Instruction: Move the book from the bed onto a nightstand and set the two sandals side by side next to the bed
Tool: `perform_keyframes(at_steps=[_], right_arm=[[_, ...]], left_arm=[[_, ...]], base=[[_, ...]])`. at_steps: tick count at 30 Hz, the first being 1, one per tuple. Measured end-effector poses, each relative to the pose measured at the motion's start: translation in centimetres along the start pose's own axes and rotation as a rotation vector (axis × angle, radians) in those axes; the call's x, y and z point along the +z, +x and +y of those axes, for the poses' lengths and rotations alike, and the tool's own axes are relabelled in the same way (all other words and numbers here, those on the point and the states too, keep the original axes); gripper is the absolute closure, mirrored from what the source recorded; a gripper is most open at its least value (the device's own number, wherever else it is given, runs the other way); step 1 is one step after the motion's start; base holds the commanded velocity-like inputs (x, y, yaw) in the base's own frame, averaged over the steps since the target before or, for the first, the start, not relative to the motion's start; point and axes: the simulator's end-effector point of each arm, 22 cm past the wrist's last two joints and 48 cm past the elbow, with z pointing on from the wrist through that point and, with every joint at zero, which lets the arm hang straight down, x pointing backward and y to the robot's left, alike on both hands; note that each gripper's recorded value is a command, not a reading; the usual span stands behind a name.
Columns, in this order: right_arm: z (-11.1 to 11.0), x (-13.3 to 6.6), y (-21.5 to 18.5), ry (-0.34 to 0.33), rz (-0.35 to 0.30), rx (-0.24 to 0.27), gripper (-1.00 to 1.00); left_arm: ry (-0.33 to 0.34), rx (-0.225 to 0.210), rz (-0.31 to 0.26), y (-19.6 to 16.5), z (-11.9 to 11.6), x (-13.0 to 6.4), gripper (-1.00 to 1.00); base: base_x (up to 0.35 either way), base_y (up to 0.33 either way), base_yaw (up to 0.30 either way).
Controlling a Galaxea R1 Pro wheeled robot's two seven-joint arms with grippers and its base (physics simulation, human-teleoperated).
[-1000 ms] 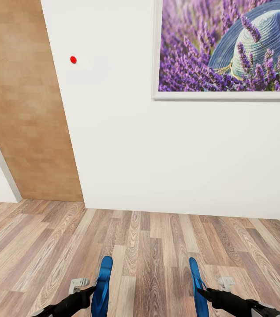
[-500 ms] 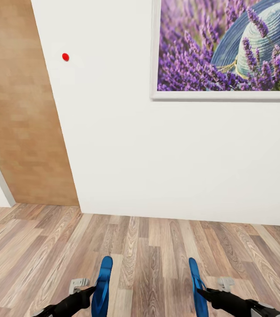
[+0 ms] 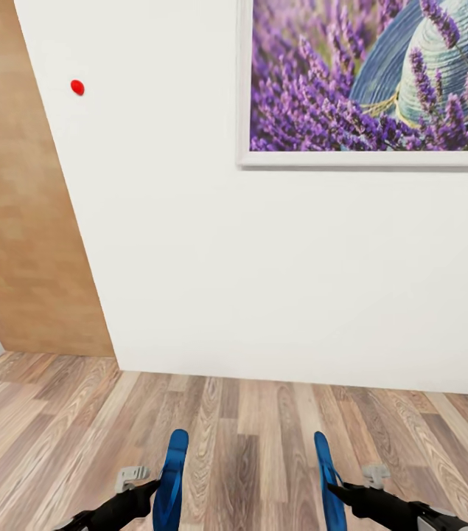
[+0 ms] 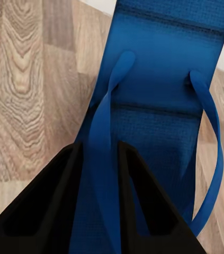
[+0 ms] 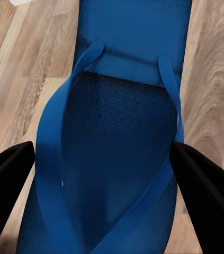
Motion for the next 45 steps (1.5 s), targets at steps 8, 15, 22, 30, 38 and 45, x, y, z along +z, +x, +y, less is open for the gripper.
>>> perform_keyframes(at_steps=[8,15,22,30,38,45], right_arm=[[-0.01,0.00,0.01,0.000,0.000,0.000,1.00],[-0.01,0.04,0.07,0.000,0.001,0.001,1.00],[-0.03,0.09,0.12,0.000,0.002,0.002,1.00],[-0.04,0.09,0.13,0.001,0.002,0.003,1.00],[-0.04,0.09,0.13,0.000,0.002,0.002,1.00],[-0.04,0.08,0.12,0.000,0.002,0.002,1.00]], left_arm=[[0.000,0.000,0.001,0.01,0.00,0.00,1.00],[-0.001,-0.002,-0.002,-0.05,0.04,0.02,1.00],[-0.001,-0.002,0.001,0.08,0.08,0.04,1.00],[-0.001,-0.003,0.001,0.10,0.08,0.04,1.00],[-0.001,-0.003,0.001,0.09,0.09,0.04,1.00],[-0.001,-0.003,0.002,0.12,0.07,0.04,1.00]], base=[[0.287,-0.107,0.007],[0.218,-0.043,0.166],[0.021,-0.002,0.235],[0.001,0.000,0.252],[0.000,0.000,0.262],[0.019,0.000,0.190]])
